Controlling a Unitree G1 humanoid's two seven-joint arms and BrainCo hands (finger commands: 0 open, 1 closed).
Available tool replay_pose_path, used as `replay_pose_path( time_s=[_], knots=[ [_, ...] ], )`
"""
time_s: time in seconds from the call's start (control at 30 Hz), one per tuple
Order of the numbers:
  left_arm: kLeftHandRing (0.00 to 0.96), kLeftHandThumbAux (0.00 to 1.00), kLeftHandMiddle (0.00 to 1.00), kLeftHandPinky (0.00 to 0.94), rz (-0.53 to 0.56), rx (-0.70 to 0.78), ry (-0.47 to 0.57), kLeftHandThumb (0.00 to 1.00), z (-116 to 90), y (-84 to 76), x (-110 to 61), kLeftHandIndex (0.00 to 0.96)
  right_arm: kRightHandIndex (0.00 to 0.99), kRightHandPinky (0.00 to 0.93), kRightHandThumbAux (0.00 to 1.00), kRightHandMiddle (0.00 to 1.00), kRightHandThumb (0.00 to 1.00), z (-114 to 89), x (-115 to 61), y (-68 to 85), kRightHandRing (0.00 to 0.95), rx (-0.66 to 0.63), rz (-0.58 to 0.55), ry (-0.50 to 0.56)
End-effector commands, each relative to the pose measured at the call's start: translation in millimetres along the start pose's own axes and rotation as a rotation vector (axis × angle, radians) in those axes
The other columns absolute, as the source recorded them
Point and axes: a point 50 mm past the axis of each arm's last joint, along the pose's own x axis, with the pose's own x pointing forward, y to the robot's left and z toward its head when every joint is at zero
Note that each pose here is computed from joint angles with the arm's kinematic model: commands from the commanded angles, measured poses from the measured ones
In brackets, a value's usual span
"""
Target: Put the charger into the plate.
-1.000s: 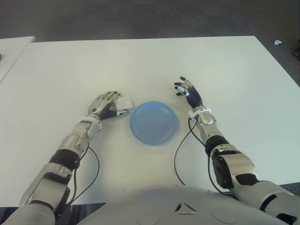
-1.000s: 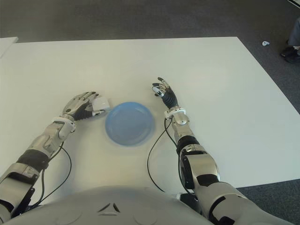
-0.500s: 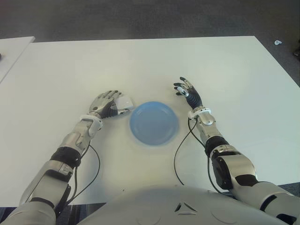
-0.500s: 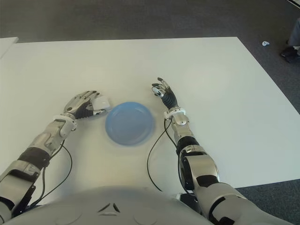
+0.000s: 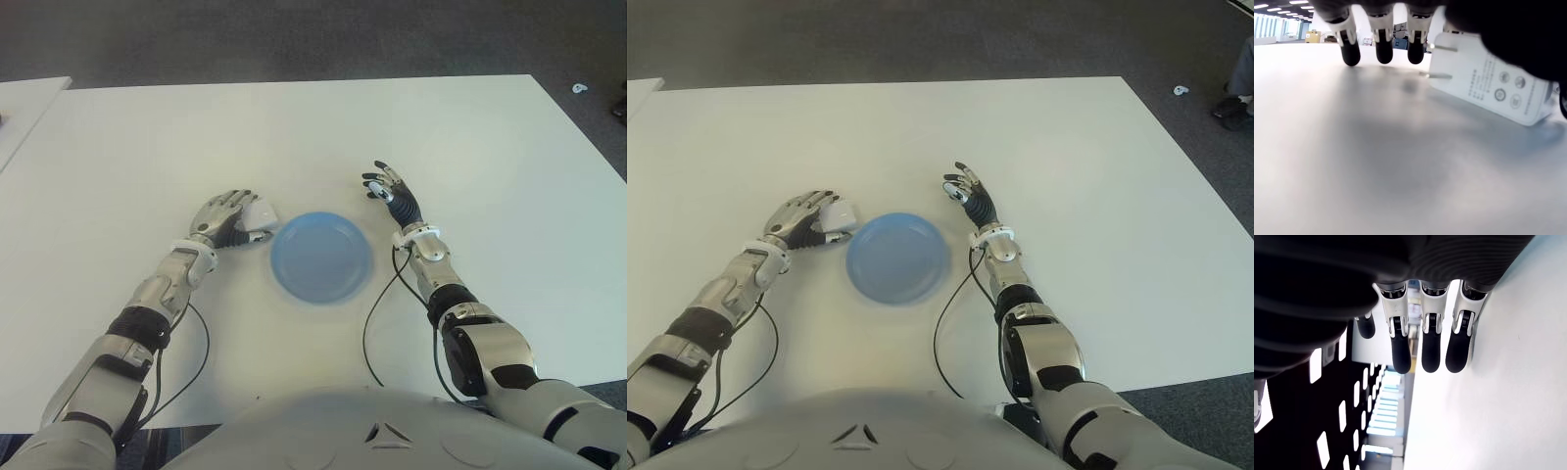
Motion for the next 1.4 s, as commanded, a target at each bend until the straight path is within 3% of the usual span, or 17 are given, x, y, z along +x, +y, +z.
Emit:
replay_pose_path(
  time_s=[0.03,0.5,1.4],
  knots=[
    [0.0,0.279,0.0,0.0,-0.014,0.047,-0.006,0.292,-1.5,0.1,-1.7,0.0,0.027,0.152,0.422,0.262,0.0,-37.5,-20.9,11.7,0.238,0.021,0.03,0.192],
    [0.0,0.289,0.0,0.0,-0.063,0.15,-0.034,0.259,0.1,-4.4,-2.6,0.0,0.028,0.145,0.441,0.262,0.0,-36.7,-19.3,14.1,0.235,0.027,0.026,0.195],
    [0.0,0.243,0.004,0.0,-0.083,0.178,-0.04,0.228,1.0,-19.0,-5.9,0.0,0.032,0.137,0.43,0.259,0.0,-36.0,-18.5,17.9,0.23,0.024,0.027,0.19]
  ],
)
